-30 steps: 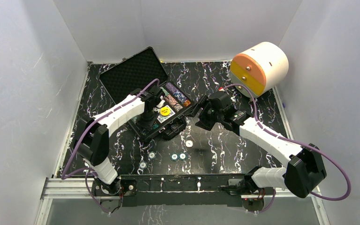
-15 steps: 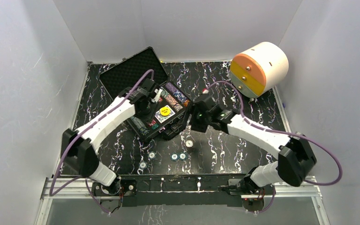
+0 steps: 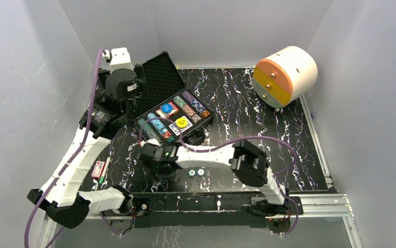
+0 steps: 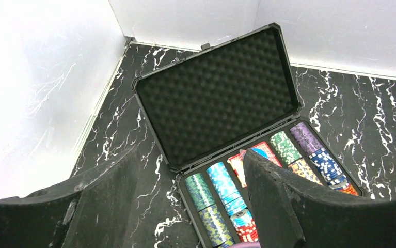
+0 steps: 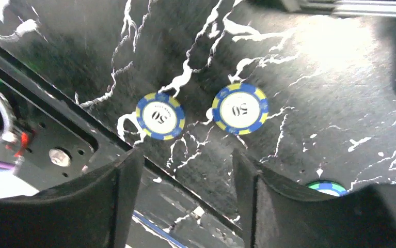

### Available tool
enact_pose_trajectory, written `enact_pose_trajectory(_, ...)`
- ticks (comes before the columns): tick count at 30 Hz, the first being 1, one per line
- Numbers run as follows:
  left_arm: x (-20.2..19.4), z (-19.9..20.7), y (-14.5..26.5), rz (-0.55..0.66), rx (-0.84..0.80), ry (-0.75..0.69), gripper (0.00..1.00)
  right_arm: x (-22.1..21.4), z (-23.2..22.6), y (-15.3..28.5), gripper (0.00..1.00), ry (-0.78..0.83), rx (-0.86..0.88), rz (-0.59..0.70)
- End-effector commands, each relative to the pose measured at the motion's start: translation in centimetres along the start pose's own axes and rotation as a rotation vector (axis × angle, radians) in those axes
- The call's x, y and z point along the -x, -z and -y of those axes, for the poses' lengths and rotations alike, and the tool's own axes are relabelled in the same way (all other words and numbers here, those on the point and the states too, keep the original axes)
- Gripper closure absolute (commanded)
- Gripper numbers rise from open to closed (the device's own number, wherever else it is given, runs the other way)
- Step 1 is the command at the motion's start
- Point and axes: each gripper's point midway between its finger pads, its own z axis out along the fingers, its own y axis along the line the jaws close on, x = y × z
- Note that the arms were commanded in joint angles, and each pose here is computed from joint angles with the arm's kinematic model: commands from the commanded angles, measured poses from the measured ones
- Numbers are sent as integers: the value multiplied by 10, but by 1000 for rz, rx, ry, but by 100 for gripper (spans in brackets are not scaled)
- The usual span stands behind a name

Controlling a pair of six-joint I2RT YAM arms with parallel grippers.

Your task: Pack up texas hold em set

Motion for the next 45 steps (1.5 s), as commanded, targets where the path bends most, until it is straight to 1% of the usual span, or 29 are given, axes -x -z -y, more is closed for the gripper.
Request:
enact_pose_trajectory(1,26,-13,13,59,12,76,28,-15,-36,-6,31,244,-22,-45)
enact_pose_trajectory(5,26,-14,15,58,9,74,27,-12,-52,-17,32,266,-3,-34)
enact_pose_trajectory(7,25,-14,14,56,10,70,27,-11,-50,-23,37,269,-32,-31)
enact_pose_trajectory(9,24,-14,13,54,12,64,27,-12,-43,-27,38,271,-78,-40)
enact_pose_trajectory(12,25,-14,13,56,15,60,26,-10,-35,-31,38,268,-135,-30)
enact_pose_trajectory(19,22,-13,10,53,21,51,26,-15,-25,-40,35,258,-174,-33)
enact_pose_trajectory(21,22,-13,10,51,20,50,26,-19,-24,-43,35,257,-175,-45)
enact_pose_trajectory(26,22,-14,10,53,23,47,26,-29,-21,-51,42,238,-140,-94)
enact_pose_trajectory(29,22,-14,10,52,22,46,26,-30,-17,-54,44,225,-131,-104)
enact_pose_trajectory(37,20,-15,11,51,24,44,25,-39,-6,-67,43,222,-145,-143)
enact_pose_trajectory(40,21,-15,11,53,26,44,25,-41,-3,-69,55,225,-161,-151)
enact_pose_trajectory(42,20,-16,11,53,27,43,25,-37,1,-65,57,220,-187,-141)
enact_pose_trajectory(45,19,-16,11,51,28,41,25,-26,1,-53,57,208,-205,-98)
